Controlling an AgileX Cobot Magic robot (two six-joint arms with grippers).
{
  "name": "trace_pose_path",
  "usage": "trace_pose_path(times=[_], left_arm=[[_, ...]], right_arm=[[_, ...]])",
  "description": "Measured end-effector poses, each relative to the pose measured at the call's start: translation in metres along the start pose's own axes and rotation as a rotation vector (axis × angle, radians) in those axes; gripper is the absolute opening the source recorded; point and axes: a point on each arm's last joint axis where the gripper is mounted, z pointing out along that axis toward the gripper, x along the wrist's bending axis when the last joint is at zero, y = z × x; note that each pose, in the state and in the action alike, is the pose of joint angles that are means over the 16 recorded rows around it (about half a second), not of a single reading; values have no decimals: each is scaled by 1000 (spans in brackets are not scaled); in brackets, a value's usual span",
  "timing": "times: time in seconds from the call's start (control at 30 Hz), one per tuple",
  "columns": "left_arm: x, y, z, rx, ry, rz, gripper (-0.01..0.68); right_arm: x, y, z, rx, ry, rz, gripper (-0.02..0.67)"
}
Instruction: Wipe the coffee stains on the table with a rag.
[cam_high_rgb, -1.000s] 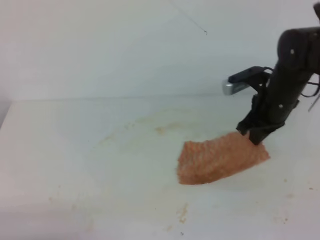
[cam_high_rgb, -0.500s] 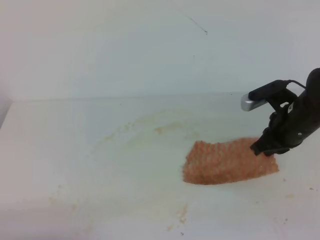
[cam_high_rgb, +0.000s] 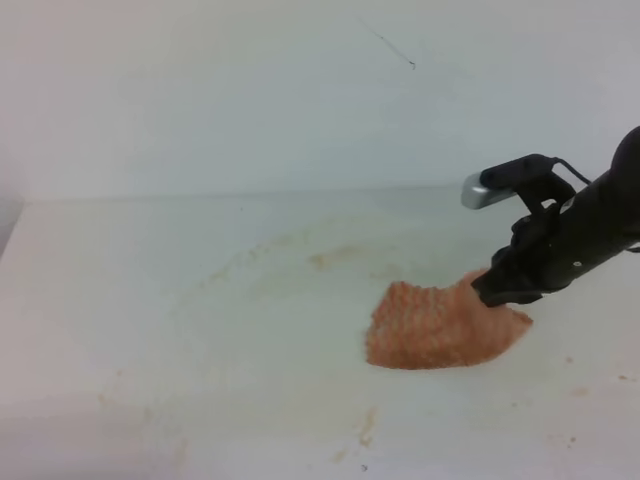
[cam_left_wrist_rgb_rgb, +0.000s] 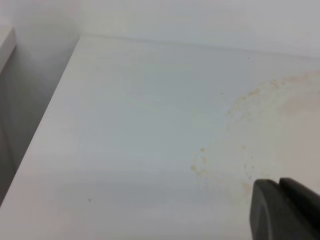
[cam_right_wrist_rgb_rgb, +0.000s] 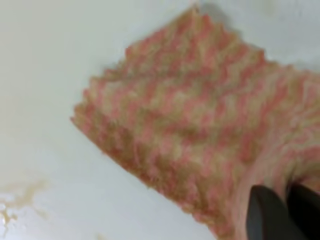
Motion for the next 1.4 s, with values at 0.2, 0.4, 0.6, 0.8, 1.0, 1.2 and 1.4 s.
trace_pose_path(times=[0.2, 0.4, 0.6, 0.8, 1.0, 1.2, 1.4], left_arm=[[0, 0, 0, 0, 0, 0, 1], [0, 0, 0, 0, 0, 0, 1], [0, 0, 0, 0, 0, 0, 1], [0, 0, 0, 0, 0, 0, 1], [0, 1, 0, 0, 0, 0, 0], [0, 1, 0, 0, 0, 0, 0], [0, 1, 0, 0, 0, 0, 0]], right_arm=[[2, 4, -5, -36, 16, 9, 296], [5, 10, -28, -99, -2, -5, 387], [13, 18, -75, -220, -34, -35, 267], [27, 14, -137, -357, -71, -69, 93], [41, -13, -184, -472, -120, -84, 16], [52, -50, -205, -554, -171, -86, 3], [57, -75, -208, -596, -200, -80, 1]])
